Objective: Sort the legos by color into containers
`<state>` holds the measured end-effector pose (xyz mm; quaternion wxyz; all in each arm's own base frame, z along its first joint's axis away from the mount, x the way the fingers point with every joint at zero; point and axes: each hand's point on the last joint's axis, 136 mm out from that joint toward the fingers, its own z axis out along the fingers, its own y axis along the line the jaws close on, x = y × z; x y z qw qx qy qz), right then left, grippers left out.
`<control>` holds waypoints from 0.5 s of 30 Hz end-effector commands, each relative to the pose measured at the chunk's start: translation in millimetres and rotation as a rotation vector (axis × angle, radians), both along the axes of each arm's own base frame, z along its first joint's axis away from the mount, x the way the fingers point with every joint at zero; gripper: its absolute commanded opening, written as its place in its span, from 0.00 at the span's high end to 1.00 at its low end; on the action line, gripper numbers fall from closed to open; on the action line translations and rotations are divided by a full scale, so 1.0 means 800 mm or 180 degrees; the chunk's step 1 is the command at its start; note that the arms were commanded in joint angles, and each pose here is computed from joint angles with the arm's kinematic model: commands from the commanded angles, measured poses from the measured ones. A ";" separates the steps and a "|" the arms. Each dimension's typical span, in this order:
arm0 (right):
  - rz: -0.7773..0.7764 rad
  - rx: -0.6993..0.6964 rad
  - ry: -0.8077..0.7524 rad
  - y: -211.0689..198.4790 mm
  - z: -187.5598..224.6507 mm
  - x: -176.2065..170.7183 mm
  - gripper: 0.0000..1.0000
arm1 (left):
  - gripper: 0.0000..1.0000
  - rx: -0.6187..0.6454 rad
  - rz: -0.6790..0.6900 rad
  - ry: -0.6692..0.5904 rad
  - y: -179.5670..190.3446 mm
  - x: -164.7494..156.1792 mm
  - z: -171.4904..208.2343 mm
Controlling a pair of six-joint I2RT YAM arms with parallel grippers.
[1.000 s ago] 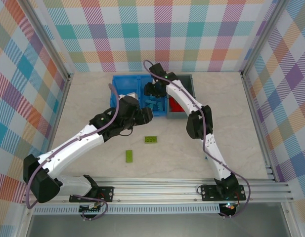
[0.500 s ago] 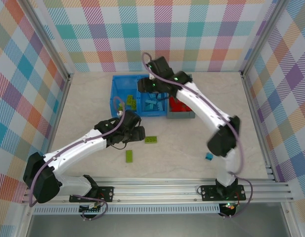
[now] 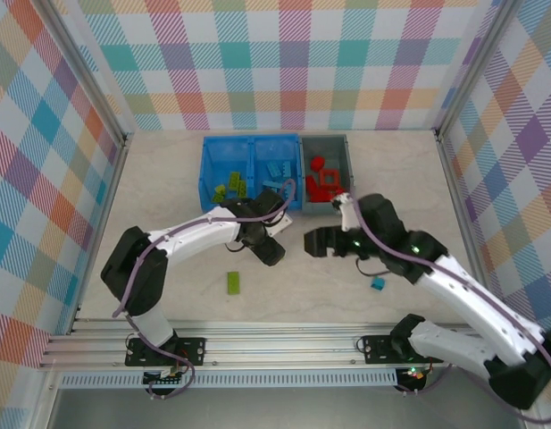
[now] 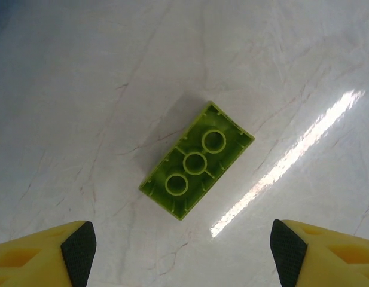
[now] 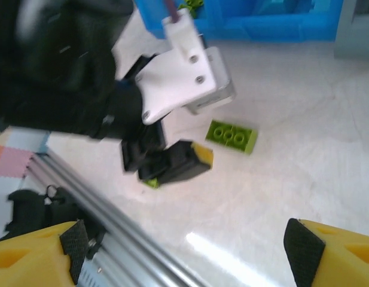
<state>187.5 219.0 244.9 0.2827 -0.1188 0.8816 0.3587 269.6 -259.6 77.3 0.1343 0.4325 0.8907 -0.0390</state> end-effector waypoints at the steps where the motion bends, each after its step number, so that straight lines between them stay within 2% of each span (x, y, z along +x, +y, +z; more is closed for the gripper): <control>1: -0.0019 0.0252 0.0048 -0.019 0.027 -0.035 0.12 | 0.21 0.0138 -0.0684 -0.0001 -0.015 -0.003 -0.010; 7: -0.0143 0.0291 0.0064 -0.041 0.040 -0.053 0.12 | 0.21 0.0282 -0.0724 -0.0006 -0.024 0.016 -0.041; 10: -0.0157 0.0319 0.0067 -0.042 0.042 -0.054 0.13 | 0.24 0.0384 -0.0664 -0.0001 -0.021 0.022 -0.060; 15: -0.0150 0.0345 0.0064 -0.040 0.045 -0.053 0.14 | 0.47 0.0328 -0.0586 0.0063 -0.026 0.018 -0.075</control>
